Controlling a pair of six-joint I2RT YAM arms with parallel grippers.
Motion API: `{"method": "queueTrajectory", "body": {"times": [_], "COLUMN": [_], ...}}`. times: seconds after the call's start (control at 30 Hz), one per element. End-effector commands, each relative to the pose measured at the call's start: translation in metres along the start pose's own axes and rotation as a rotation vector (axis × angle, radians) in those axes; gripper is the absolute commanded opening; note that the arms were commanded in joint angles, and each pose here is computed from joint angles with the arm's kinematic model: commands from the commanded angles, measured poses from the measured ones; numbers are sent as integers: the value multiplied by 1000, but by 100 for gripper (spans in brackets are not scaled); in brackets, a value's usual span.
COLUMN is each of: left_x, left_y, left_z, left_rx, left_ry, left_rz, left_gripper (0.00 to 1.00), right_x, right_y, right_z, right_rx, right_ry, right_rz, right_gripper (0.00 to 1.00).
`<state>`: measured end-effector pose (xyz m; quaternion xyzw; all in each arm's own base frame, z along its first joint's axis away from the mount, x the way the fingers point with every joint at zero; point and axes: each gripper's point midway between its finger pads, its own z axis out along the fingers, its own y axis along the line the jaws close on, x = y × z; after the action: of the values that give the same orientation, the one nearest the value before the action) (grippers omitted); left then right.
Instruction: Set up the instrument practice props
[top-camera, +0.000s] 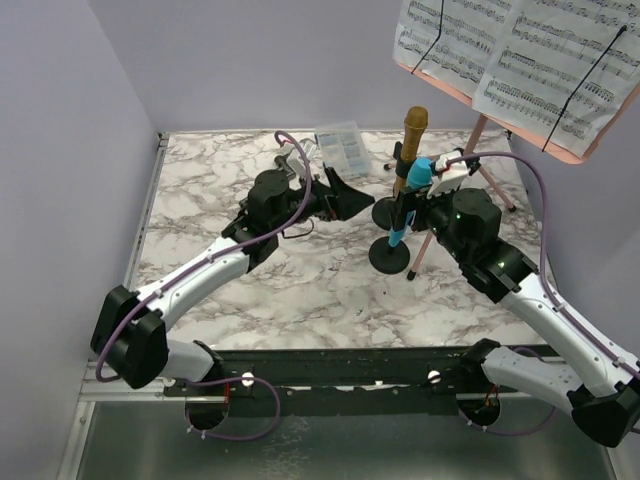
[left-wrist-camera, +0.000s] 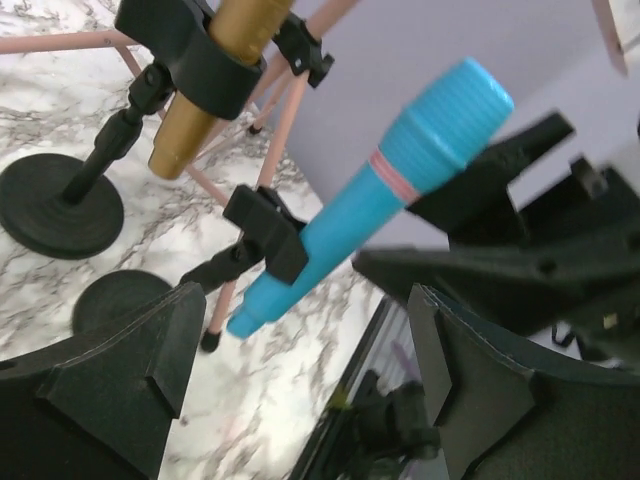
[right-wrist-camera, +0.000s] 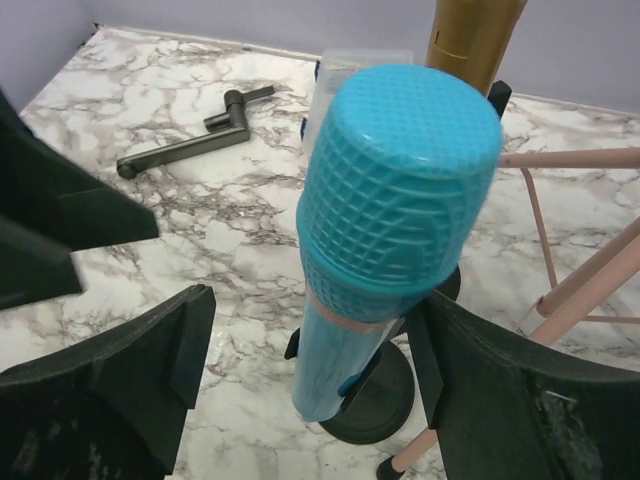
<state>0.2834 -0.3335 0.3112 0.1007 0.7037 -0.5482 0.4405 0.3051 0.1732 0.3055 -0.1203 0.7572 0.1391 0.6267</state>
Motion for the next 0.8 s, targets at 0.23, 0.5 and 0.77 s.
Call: {"method": "queueTrajectory", "body": {"times": [0.23, 0.5, 0.77], "left_x": [-24, 37, 60], "left_y": [-10, -17, 3], "left_z": [33, 43, 70], "left_rx": [14, -74, -257], "left_ry": [-49, -49, -99], "left_rz": [-176, 103, 245], "left_gripper": [86, 93, 94], "right_x": [-23, -12, -16], "right_y": [6, 8, -17], "right_z": [-25, -53, -97], "right_rx": [-41, -64, 37], "right_ry": [-13, -5, -56], "right_rz": [71, 219, 375], "right_gripper": [94, 96, 100]}}
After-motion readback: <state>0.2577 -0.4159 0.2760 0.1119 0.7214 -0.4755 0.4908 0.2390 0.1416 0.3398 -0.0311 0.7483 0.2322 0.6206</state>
